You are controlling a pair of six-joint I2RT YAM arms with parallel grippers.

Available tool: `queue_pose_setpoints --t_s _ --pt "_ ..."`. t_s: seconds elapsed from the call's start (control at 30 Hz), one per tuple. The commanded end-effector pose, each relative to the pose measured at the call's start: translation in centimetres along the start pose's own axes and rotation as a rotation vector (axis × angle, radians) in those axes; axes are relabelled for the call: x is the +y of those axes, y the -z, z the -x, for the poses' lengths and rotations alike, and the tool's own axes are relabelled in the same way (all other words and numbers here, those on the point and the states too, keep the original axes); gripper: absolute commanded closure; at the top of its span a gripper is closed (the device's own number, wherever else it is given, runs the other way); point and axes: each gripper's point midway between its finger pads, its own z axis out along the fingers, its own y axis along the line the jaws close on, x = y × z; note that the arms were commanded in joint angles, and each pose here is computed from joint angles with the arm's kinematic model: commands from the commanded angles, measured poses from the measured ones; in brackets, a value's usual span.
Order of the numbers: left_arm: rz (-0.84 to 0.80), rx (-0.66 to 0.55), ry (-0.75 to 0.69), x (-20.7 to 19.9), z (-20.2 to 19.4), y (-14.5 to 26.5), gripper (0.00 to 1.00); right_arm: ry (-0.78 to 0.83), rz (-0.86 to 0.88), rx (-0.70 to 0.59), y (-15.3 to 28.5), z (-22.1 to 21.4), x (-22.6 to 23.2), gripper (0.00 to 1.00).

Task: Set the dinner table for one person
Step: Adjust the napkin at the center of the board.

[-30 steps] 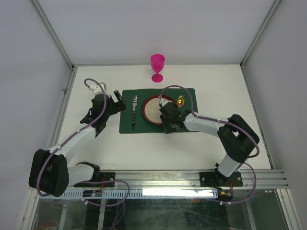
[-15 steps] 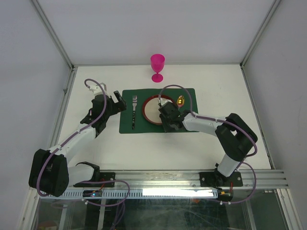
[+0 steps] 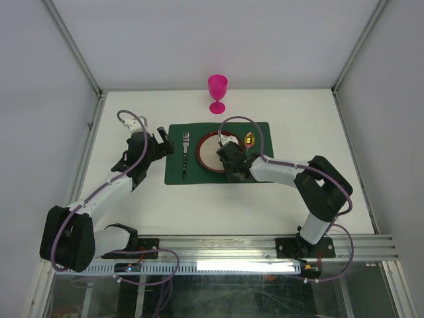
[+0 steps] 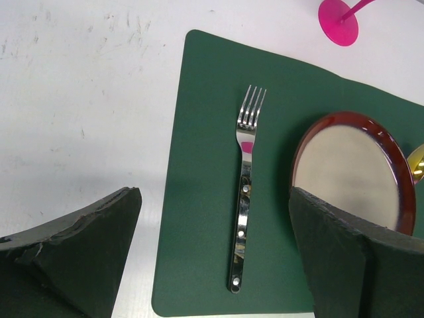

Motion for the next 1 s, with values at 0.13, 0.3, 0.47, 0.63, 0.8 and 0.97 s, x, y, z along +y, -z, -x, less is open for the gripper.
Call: queue_pose_setpoints --t_s 0.13,0.3,0.47,0.63,0.8,0.97 --pt "-0.031 -0.064 0.026 -0.7 1.8 0.2 0.01 0.019 -0.222 0.013 -0.7 -0.9 -4.4 0.72" --pt "-0.035 -0.061 0.027 -0.7 1.7 0.2 0.01 -0.025 -0.25 0.023 -0.5 -1.6 -5.2 0.72" --pt "-0.03 -0.065 0.024 -0.5 1.7 0.4 0.01 -0.084 -0.358 0.051 0.2 -1.9 -6.6 0.72" --pt "-0.039 -0.062 0.024 -0.8 1.8 0.3 0.01 -0.095 -0.35 0.049 0.4 -2.1 -6.3 0.72" --pt "-0.068 -0.046 0.036 -1.3 1.4 0.5 0.01 -0.087 -0.313 0.05 0.1 -1.8 -5.4 0.72" --pt "-0.058 -0.062 0.033 -1.0 1.8 1.0 0.01 -0.077 -0.276 0.056 -0.4 -1.6 -3.4 0.72"
